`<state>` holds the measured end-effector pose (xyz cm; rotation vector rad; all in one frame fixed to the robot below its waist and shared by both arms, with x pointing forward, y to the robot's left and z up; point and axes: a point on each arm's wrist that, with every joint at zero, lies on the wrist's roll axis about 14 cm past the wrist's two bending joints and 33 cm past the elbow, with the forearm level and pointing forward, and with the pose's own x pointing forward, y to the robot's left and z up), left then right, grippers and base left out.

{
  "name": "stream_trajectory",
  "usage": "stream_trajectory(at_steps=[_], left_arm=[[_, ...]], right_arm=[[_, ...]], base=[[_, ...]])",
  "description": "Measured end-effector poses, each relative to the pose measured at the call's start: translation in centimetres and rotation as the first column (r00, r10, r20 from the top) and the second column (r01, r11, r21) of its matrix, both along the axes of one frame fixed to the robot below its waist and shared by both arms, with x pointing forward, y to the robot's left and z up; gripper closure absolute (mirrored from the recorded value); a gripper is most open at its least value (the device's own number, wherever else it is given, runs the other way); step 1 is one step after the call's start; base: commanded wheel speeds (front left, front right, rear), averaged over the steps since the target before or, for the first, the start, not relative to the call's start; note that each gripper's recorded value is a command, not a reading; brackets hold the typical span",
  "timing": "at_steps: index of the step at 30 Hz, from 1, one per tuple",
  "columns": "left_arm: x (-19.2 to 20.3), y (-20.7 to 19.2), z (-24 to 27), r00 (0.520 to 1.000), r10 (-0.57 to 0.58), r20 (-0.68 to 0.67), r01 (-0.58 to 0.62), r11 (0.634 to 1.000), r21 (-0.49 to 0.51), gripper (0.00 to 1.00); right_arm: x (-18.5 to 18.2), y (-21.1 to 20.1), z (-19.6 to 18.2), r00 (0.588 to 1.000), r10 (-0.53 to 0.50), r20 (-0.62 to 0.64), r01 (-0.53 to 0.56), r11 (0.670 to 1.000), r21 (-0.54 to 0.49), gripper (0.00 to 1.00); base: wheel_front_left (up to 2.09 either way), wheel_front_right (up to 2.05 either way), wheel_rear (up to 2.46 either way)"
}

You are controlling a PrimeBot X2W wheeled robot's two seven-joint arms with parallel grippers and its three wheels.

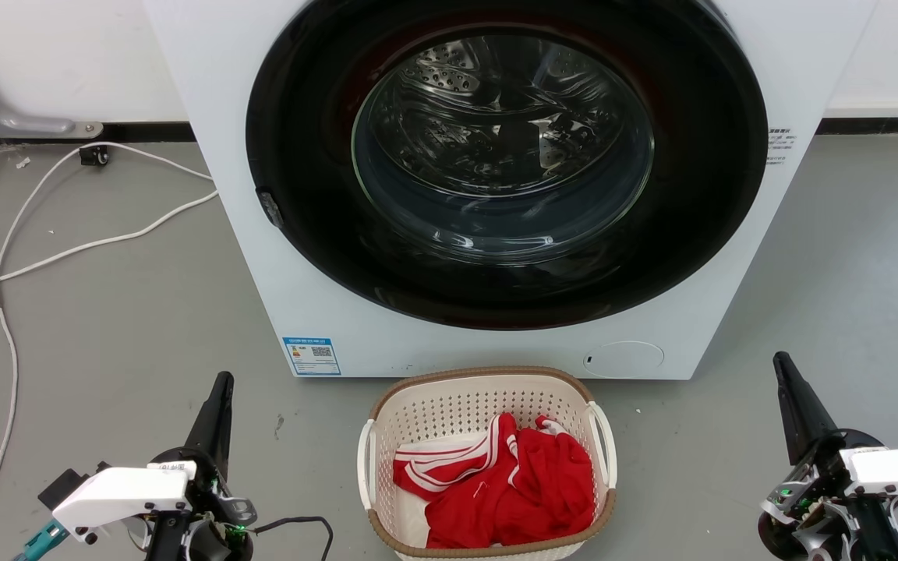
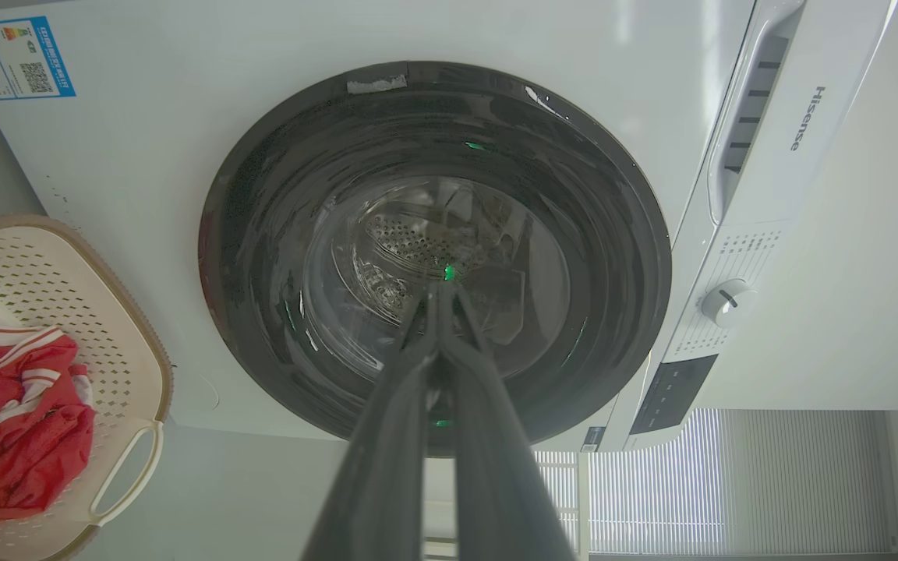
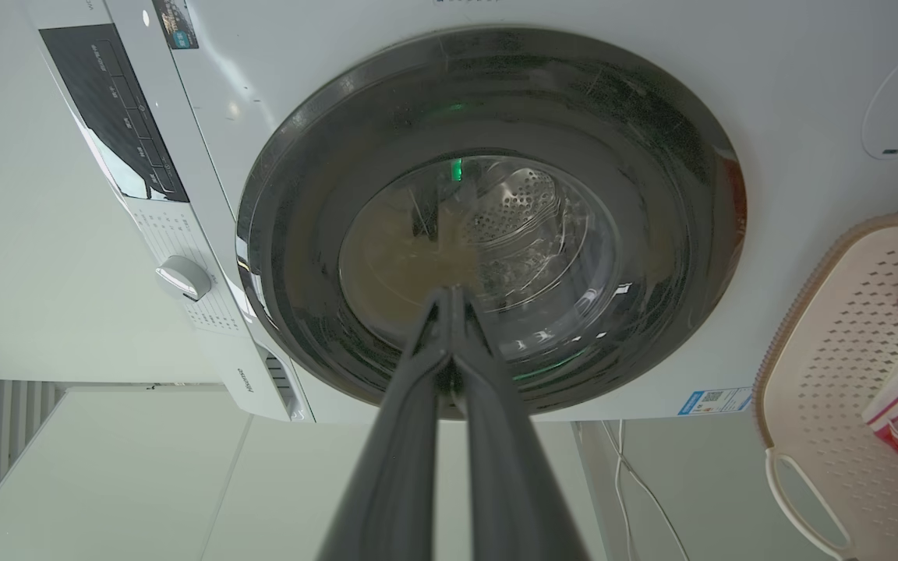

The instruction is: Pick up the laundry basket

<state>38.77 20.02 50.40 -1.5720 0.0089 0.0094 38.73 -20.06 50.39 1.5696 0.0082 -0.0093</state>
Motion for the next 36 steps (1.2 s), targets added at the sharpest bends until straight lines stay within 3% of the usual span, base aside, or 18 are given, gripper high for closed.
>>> stream_trajectory(at_steps=[21,22,29,36], left_arm=[[0.0,0.0,0.0,1.0,0.001,0.0,-0.001,1.0,-0.002,1.0],[0.0,0.0,0.0,1.0,0.001,0.0,-0.001,1.0,-0.002,0.0],[-0.9,-0.4,-2.1,0.998,0.004,-0.062,-0.004,1.0,-0.01,0.0],[-0.8,-1.0,-1.5,0.999,-0.001,-0.046,0.004,0.998,0.063,0.0]], right_arm=[[0.0,0.0,0.0,1.0,0.0,0.001,0.0,1.0,0.0,1.0],[0.0,0.0,0.0,1.0,0.0,0.001,0.0,1.0,0.0,0.0],[-1.0,0.0,-2.0,0.998,-0.006,-0.059,0.007,1.0,0.004,0.0],[-0.9,0.5,-1.8,0.999,-0.008,-0.053,0.005,0.998,-0.062,0.0]], base=[[0.0,0.0,0.0],[0.0,0.0,0.0],[0.0,0.0,0.0],[0.0,0.0,0.0]])
